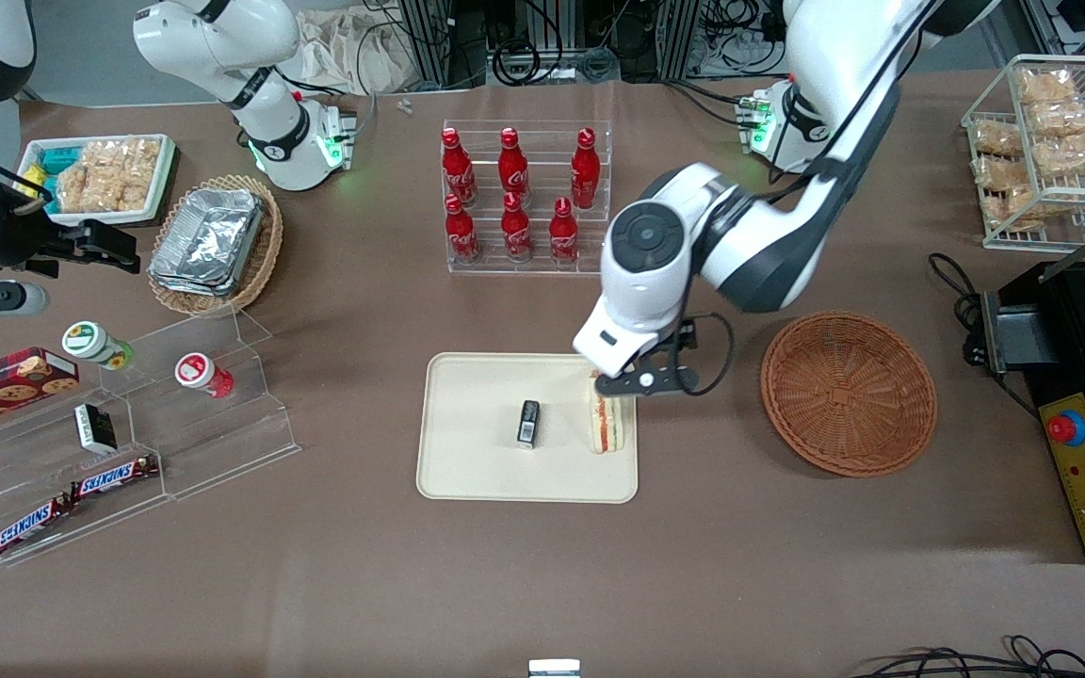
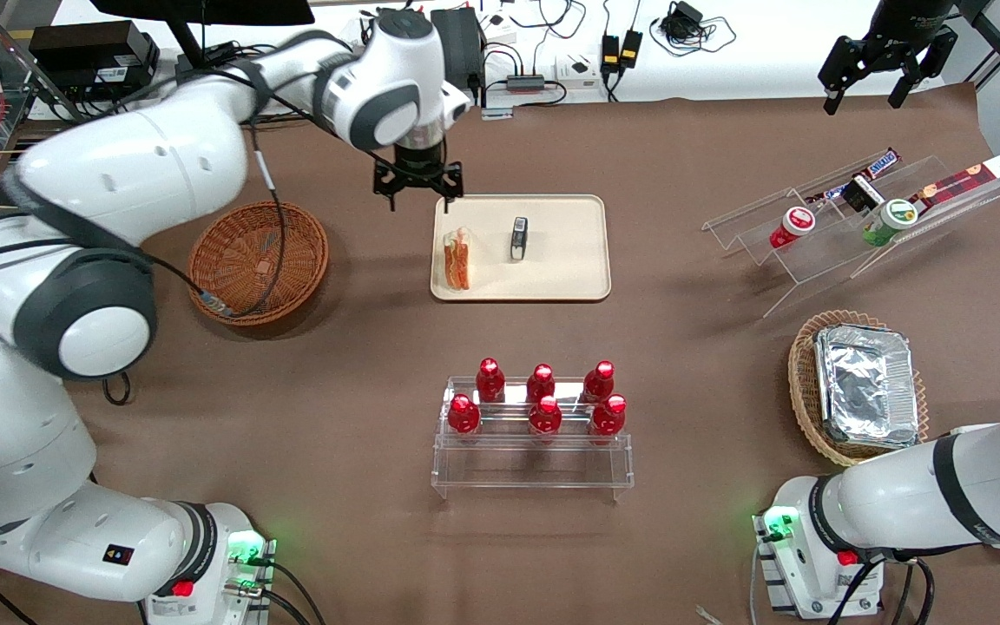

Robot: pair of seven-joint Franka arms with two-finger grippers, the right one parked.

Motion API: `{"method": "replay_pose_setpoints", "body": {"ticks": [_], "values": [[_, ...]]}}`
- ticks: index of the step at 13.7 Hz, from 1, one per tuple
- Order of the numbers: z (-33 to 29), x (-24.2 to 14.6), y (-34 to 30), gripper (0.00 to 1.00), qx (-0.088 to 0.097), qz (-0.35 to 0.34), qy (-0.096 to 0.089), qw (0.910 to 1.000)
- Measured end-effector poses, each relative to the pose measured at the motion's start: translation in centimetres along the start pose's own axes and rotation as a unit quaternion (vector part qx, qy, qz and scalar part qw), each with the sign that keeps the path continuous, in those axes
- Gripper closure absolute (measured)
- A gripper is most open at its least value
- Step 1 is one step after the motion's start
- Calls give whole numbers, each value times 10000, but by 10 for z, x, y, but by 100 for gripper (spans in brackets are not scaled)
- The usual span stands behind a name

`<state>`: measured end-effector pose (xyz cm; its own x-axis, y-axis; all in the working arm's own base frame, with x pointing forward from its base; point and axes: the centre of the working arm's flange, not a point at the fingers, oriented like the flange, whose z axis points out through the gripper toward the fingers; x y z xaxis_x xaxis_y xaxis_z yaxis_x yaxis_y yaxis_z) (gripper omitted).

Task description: Place sandwich from basket to tray

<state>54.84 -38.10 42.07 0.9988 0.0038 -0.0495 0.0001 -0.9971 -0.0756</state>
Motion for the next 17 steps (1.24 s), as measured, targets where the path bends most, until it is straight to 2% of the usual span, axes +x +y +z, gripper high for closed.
{"method": "replay_pose_setpoints", "body": {"ticks": [2,7,10,13,17], "values": [[-38,0,-45,0,76,-16,-129,9999],[-103,-13,-165,0,28,101,-296,9995],[-155,-32,-240,0,-284,-255,-106,9992],[-188,-58,-305,0,-387,-456,0,9982],[-192,-61,-312,0,-417,-467,32,9980]]}}
